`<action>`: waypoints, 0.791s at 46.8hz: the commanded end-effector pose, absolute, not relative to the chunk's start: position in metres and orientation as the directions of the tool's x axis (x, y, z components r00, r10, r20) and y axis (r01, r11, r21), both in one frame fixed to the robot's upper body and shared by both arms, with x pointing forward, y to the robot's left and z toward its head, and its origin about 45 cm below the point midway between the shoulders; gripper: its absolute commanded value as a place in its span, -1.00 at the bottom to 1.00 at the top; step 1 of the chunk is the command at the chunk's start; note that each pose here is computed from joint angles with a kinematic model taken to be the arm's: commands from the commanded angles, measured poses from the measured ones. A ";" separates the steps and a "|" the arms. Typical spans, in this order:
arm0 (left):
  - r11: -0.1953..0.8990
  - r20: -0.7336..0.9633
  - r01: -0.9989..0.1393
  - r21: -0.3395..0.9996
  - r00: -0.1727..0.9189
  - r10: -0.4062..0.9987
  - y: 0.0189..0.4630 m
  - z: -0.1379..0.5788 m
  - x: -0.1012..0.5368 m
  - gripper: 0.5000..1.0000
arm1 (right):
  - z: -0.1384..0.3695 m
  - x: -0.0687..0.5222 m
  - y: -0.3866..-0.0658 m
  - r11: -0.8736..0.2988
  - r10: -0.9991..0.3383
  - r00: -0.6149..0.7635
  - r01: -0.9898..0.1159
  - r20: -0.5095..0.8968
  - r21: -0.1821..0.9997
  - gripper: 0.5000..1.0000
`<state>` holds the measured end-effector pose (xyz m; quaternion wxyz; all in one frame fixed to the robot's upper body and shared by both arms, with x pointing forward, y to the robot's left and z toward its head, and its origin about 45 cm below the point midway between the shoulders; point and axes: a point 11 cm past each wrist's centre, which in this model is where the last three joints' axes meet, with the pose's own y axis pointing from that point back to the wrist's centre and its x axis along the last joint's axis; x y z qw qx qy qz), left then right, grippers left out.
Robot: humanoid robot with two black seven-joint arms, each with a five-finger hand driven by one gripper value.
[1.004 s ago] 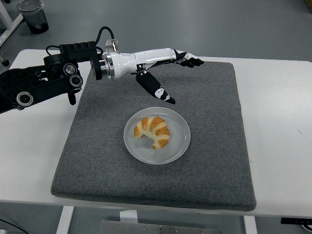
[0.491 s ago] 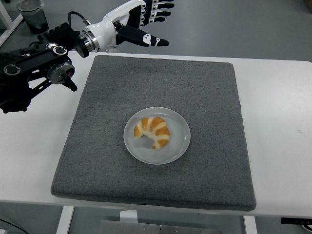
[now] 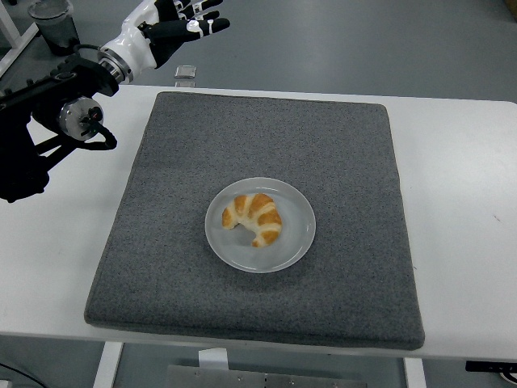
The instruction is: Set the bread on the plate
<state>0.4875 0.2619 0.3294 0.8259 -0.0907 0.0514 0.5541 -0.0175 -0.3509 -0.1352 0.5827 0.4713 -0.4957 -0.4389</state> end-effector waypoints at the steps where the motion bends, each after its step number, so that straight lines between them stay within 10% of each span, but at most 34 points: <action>1: 0.344 -0.229 -0.936 -0.069 0.351 0.908 0.271 0.319 0.487 0.98 | -0.135 -0.017 -0.351 0.170 -0.979 0.123 0.044 0.164 0.984 0.73; 37: 0.150 -0.531 -0.988 0.032 0.110 0.840 0.326 0.257 0.485 0.99 | -0.136 -0.019 -0.346 0.149 -0.983 0.117 0.049 0.143 0.988 0.72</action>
